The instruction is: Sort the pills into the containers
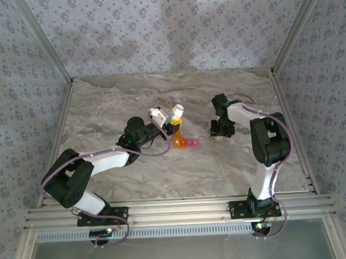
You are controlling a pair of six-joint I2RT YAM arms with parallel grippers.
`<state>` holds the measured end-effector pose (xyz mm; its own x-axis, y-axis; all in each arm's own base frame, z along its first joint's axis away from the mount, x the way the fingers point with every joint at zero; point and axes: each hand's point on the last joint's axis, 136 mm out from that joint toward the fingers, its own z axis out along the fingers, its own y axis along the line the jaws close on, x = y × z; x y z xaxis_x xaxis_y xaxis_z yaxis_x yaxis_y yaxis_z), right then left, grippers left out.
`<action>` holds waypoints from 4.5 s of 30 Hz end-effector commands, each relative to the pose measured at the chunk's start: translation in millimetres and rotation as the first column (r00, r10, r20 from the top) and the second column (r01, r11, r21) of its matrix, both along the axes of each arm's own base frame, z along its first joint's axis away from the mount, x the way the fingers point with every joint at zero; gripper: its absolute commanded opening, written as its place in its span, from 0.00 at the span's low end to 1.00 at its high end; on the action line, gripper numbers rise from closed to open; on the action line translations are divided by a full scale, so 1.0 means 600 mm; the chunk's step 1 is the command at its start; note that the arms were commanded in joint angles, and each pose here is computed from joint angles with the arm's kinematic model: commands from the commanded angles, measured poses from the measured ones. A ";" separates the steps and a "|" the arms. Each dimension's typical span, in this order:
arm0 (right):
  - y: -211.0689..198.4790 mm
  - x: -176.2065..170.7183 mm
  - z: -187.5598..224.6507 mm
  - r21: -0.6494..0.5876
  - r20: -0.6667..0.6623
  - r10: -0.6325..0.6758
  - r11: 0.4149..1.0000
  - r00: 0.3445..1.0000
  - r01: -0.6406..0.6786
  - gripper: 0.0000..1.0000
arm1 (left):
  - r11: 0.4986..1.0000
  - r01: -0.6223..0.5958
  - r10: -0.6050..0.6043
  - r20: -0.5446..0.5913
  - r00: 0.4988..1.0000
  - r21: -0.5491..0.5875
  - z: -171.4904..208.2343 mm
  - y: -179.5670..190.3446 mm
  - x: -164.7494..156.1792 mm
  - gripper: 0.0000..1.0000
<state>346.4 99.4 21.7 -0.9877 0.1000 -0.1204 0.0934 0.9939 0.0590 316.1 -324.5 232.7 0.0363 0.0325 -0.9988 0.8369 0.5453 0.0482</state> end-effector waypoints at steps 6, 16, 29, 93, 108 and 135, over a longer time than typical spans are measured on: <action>0.017 0.020 0.070 0.013 0.081 0.036 0.999 0.996 -0.037 0.39 | 0.999 0.005 -0.003 0.036 0.999 -0.049 0.017 0.013 0.007 0.00; 0.059 0.059 0.175 0.081 0.176 0.065 0.993 0.982 -0.081 0.37 | 1.000 0.018 -0.017 0.022 1.000 -0.010 -0.018 0.012 0.033 0.00; 0.110 0.077 0.289 0.228 0.241 0.111 0.959 0.964 -0.168 0.37 | 0.999 0.047 -0.047 0.024 0.999 -0.002 -0.039 0.007 0.070 0.00; 0.257 -0.017 0.376 0.569 0.225 0.472 0.647 0.853 -0.508 0.35 | 0.951 0.294 -0.303 0.101 0.948 0.095 -0.023 -0.045 0.043 0.00; 0.263 -0.034 0.411 0.602 0.292 0.482 0.578 0.826 -0.551 0.35 | 0.941 0.327 -0.335 0.114 0.935 0.088 -0.010 -0.046 0.030 0.00; 0.244 -0.017 0.385 0.595 0.251 0.443 0.631 0.861 -0.498 0.35 | 0.912 0.395 -0.409 0.163 0.898 0.112 0.034 -0.046 -0.010 0.00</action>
<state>337.4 251.4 252.8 -0.9116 -0.3004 -0.2805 -0.4098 0.6117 0.6767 327.0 -346.8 209.7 0.1063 0.1237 -0.9866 0.9645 0.2286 0.1326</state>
